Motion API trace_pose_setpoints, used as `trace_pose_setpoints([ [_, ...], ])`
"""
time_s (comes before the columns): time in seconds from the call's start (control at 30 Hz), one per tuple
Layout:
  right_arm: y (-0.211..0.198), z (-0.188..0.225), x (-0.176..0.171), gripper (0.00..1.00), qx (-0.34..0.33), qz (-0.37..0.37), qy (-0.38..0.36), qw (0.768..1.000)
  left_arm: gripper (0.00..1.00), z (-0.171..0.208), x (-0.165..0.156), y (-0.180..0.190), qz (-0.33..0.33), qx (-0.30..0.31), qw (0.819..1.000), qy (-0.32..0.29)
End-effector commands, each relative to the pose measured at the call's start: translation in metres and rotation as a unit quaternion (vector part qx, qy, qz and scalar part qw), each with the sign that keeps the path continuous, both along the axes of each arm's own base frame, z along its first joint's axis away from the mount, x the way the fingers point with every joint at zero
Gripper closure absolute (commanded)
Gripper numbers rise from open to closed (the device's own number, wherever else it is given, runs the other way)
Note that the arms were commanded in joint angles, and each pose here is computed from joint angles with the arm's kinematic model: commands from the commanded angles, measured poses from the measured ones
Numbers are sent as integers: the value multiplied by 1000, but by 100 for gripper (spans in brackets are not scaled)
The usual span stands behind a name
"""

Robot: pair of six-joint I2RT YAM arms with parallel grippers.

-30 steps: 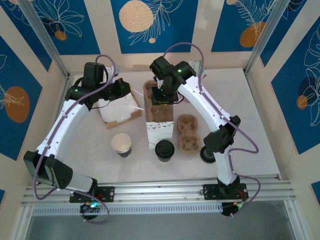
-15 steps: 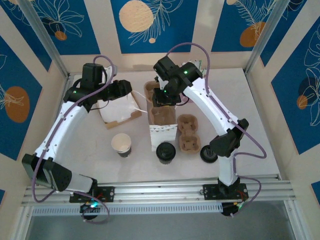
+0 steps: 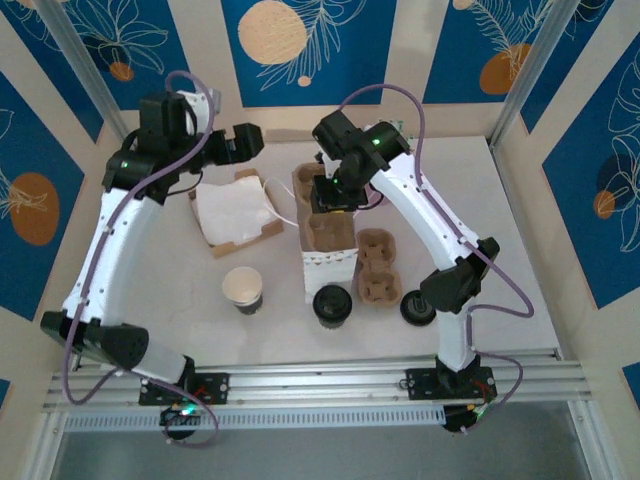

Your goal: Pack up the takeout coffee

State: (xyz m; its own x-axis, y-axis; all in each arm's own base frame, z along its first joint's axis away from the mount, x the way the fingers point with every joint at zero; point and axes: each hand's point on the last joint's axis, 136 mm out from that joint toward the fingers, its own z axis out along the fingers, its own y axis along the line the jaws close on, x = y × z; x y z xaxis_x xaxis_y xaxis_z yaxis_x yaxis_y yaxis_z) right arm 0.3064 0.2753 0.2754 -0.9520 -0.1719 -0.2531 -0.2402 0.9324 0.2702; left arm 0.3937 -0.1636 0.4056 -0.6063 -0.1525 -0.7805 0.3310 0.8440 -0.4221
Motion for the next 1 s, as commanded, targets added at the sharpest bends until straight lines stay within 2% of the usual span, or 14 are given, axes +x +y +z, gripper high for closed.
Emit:
trace_pose_setpoints([
  [0.0, -3, 3, -4, 65, 2, 7, 12, 1000, 0, -35, 12, -7, -36, 32, 998, 45],
  [0.1, -2, 4, -3, 65, 3, 8, 13, 1000, 1, -49, 20, -21, -69, 40, 995, 59],
  [0.27, -2, 1, -3, 65, 5, 9, 16, 1000, 18, -76, 28, -38, -114, 67, 987, 92],
  [0.33, -2, 1, -3, 65, 6, 10, 18, 1000, 21, -81, 28, -46, -136, 61, 984, 101],
  [0.6, -6, 1, -3, 65, 6, 6, 17, 1000, 20, -90, 13, -73, -215, 47, 969, 111],
  [0.97, -4, 0, -2, 65, 11, 9, 19, 1000, 21, -114, 20, -77, -225, 88, 960, 141],
])
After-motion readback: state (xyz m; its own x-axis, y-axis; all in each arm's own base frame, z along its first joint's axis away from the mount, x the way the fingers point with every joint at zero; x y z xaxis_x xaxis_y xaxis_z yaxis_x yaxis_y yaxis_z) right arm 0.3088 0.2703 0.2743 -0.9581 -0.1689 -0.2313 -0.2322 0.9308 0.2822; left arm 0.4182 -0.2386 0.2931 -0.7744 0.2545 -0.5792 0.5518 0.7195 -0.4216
